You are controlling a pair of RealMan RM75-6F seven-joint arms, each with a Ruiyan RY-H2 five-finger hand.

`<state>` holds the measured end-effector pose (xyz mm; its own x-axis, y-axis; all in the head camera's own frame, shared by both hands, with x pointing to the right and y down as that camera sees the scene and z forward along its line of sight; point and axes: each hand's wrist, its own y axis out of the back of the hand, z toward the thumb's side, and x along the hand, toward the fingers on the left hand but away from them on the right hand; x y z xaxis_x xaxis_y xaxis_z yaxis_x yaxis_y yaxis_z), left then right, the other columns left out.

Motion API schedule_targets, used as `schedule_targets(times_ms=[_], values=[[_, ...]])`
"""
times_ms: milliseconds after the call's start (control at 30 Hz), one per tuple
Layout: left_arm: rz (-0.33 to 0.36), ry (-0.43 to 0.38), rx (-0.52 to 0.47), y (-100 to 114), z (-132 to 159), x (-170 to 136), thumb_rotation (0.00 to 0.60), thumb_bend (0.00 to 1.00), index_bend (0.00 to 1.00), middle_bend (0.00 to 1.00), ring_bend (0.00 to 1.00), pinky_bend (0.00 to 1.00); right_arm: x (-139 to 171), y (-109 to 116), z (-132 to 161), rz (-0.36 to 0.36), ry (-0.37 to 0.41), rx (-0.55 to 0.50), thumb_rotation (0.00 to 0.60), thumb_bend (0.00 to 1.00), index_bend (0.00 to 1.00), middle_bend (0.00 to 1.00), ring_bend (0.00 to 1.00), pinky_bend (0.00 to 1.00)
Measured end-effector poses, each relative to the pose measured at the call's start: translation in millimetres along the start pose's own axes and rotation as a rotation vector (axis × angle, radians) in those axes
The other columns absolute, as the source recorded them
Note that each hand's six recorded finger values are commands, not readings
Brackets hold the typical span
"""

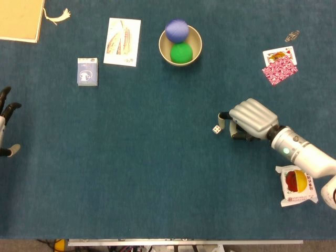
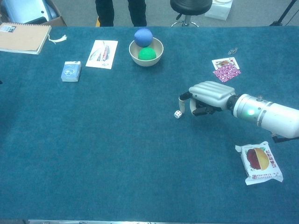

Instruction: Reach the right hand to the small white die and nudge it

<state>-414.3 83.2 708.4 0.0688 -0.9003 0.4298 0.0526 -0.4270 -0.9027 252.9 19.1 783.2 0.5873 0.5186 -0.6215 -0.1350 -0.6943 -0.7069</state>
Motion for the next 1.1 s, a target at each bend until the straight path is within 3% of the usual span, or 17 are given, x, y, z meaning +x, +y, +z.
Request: schedule_targets(times_ms=[1100], values=[[0.011, 0.010, -0.008, 1.6, -4.2, -2.4, 0.600, 0.02, 0.21, 0.00, 0.00, 0.24, -7.5, 0.3, 21.3, -0.037, 0.069, -0.070, 0.350, 1.00, 0.46, 1.00, 1.00, 1.00]])
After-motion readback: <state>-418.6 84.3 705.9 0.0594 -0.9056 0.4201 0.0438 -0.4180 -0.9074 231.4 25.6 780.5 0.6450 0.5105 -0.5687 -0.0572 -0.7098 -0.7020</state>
